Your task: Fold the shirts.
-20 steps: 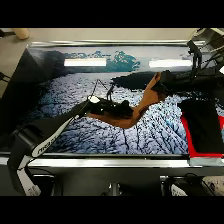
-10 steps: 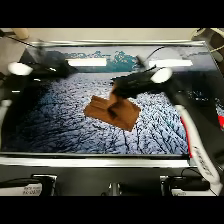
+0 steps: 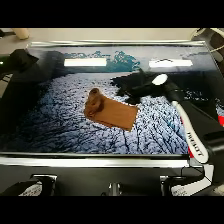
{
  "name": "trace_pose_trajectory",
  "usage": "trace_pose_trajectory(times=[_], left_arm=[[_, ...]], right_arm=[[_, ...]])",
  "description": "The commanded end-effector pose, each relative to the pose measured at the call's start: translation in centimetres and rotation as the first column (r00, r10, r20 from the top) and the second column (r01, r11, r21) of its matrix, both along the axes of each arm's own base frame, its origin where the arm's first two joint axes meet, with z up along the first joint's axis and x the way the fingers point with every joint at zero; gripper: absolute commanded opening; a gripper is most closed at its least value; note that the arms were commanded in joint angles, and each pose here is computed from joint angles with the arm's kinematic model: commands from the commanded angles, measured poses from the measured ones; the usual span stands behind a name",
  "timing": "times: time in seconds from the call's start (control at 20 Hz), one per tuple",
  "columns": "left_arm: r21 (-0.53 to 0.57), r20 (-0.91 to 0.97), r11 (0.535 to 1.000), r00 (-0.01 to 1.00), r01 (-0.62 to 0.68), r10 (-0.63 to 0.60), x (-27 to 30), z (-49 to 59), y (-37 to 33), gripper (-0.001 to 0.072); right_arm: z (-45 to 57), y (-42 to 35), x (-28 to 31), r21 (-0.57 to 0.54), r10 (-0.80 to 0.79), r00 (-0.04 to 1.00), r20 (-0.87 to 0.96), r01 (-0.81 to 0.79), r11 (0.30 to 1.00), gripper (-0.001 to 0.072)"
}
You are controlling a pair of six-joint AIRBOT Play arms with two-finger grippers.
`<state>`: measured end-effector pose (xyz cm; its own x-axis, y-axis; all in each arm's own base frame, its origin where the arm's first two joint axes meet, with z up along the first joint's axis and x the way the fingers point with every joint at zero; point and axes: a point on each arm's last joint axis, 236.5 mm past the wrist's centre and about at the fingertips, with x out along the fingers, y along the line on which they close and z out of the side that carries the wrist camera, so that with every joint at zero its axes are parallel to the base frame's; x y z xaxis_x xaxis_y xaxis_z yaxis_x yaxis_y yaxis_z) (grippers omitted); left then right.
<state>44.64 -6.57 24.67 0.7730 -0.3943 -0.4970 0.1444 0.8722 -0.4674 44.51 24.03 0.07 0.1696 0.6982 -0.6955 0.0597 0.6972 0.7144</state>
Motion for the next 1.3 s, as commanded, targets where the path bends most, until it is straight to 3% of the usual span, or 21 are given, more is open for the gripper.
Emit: trace_pose_trajectory(times=[0.0, 0.15, 0.35, 0.4, 0.45, 0.6, 0.8, 1.0, 1.25], left_arm=[[0.069, -0.034, 0.998, 0.999, -0.007, 0.010, -0.9, -1.2, 1.0, 0.0024], [0.062, -0.059, 0.998, 0.998, 0.019, -0.015, -1.1, -2.3, -0.1, 0.0024], [0.061, -0.077, 0.997, 0.996, 0.053, -0.048, -1.5, -2.9, -1.5, 0.0024], [0.062, -0.077, 0.997, 0.996, 0.053, -0.048, -1.4, -3.0, -1.4, 0.0024], [0.063, -0.077, 0.997, 0.996, 0.051, -0.046, -1.4, -3.0, -1.4, 0.0024], [0.086, -0.082, 0.995, 0.996, 0.042, -0.035, -1.3, -3.3, -0.8, 0.0024], [0.128, -0.085, 0.991, 0.996, 0.029, -0.018, -1.3, -3.7, 0.0, 0.0024], [0.144, -0.087, 0.989, 0.996, 0.025, -0.012, -1.2, -3.9, 0.3, 0.0024], [0.144, -0.087, 0.989, 0.996, 0.025, -0.012, -1.2, -3.9, 0.3, 0.0024]], right_arm=[[-4.7, -13.2, -6.8, -0.383, -0.029, 0.954, -0.298, -0.091, 0.919, 0.0611], [-7.8, -7.5, -8.5, -0.224, -0.005, 0.951, -0.309, -0.068, 0.972, 0.0669], [-10.8, -0.9, -7.1, -0.144, -0.066, 0.968, -0.242, 0.032, 0.989, 0.0642], [-10.3, -0.1, -6.4, -0.101, -0.085, 0.969, -0.230, 0.063, 0.993, 0.0357], [-9.0, 0.3, -5.3, -0.052, -0.094, 0.973, -0.210, 0.085, 0.995, 0.0021], [-1.2, -3.1, -0.2, 0.055, -0.095, 0.995, -0.036, 0.097, 0.994, 0.0019], [11.4, -16.9, 4.2, 0.084, -0.301, 0.941, 0.155, 0.291, 0.953, 0.0017], [15.6, -30.3, 1.0, 0.009, -0.482, 0.856, 0.188, 0.489, 0.872, 0.0018], [18.3, -41.6, -4.1, 0.009, -0.691, 0.688, 0.222, 0.707, 0.707, 0.0018]])
